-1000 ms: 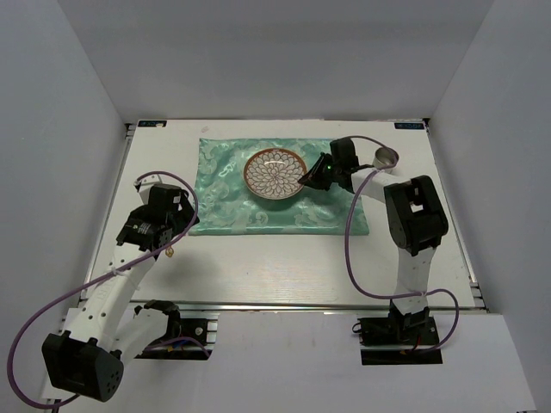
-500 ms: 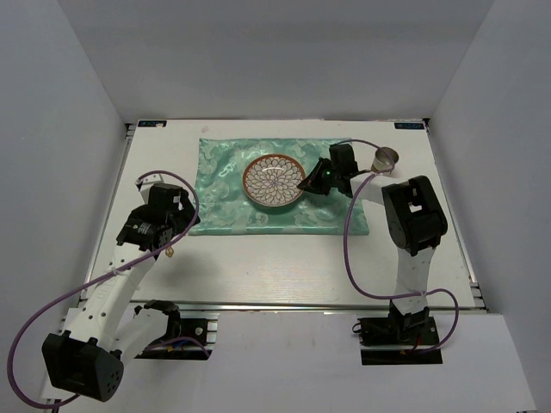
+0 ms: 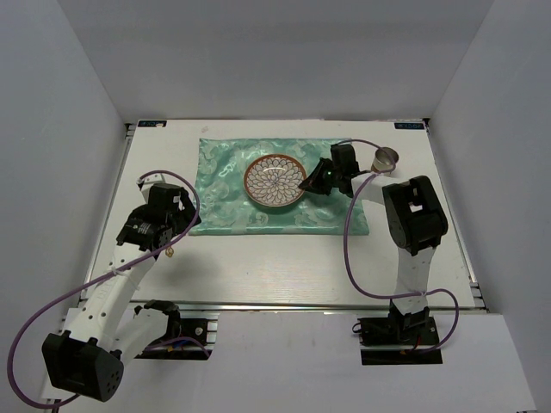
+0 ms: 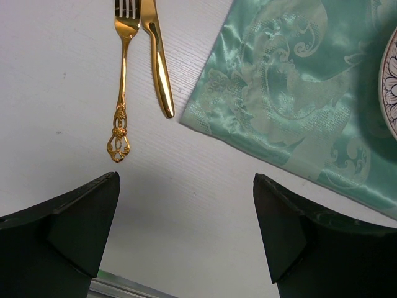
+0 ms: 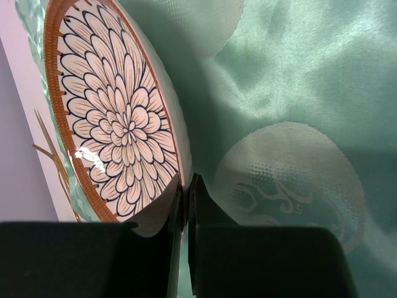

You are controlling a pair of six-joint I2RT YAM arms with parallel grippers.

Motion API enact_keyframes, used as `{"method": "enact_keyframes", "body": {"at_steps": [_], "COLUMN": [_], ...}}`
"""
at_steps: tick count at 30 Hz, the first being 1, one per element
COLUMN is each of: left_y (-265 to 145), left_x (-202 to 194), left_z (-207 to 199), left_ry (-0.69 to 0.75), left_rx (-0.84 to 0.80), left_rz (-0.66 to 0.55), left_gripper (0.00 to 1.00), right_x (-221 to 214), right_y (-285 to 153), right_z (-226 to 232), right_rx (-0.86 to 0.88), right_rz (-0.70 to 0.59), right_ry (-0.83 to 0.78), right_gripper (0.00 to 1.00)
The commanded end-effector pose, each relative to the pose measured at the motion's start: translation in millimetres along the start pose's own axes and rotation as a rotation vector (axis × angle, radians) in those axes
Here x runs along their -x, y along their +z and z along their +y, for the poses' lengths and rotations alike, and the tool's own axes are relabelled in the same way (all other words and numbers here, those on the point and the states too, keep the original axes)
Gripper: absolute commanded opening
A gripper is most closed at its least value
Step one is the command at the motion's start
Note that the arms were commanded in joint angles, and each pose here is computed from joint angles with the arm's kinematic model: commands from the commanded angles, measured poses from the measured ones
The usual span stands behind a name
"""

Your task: Set the dinner table for one person

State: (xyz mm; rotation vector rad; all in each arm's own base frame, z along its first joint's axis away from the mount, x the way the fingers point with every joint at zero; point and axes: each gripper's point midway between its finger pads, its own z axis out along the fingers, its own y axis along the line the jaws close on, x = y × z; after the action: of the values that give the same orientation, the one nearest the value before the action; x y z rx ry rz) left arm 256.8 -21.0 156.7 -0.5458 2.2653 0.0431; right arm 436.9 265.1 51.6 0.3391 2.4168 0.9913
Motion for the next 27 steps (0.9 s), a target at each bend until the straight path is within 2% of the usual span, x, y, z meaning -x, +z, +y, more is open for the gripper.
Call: {"method": "enact_keyframes", "body": {"at_steps": [1, 12, 15, 16, 17, 18, 22, 25, 27], "left_y": [-2.7, -3.0, -3.1, -3.4, -3.1, -3.4, -3.1, -4.0, -4.6], "left_x": [11.1, 11.8, 11.3, 11.4, 11.2, 11.6, 11.2, 11.4, 12.2], "left_z": [-6.1, -7.3, -7.3, -7.6, -7.6, -7.3, -7.5, -6.8, -6.2], "left_ry": [-0.008, -0.007, -0.007, -0.009, -0.007, -0.006, -0.005, -0.006, -0.009], "left_rx": [-0.026, -0.033, -0.034, -0.036, -0.036, -0.035, -0.036, -0.035, -0.033], "left_rz": [-0.028, -0.030, -0.029, -0.030, -0.028, -0.031, -0.029, -0.031, -0.035], "left_gripper": [0.98, 0.98, 0.98, 0.98, 0.98, 0.98, 0.98, 0.98, 0.98], "right_x": [32.4, 34.8, 31.8, 32.3, 33.0, 33.8, 51.7, 77.2, 89.4], "right_y": [-12.2, -12.0, -10.8, -11.3, -12.8, -15.3, -39.1, -60.8, -74.0], "right_z": [42.5, 30.3, 31.2, 32.2, 34.4, 38.0, 54.7, 52.7, 24.9], "right_rx": [0.164, 0.152, 0.162, 0.168, 0.174, 0.180, 0.188, 0.113, -0.063], "right_rz": [-0.082, -0.077, -0.059, -0.057, -0.059, -0.063, -0.133, -0.210, -0.236], "right_ry": [-0.044, -0.023, -0.018, -0.019, -0.022, -0.025, -0.054, -0.065, -0.070], "right_gripper": [0.00, 0.00, 0.39, 0.68, 0.82, 0.89, 0.89, 0.89, 0.89]}}
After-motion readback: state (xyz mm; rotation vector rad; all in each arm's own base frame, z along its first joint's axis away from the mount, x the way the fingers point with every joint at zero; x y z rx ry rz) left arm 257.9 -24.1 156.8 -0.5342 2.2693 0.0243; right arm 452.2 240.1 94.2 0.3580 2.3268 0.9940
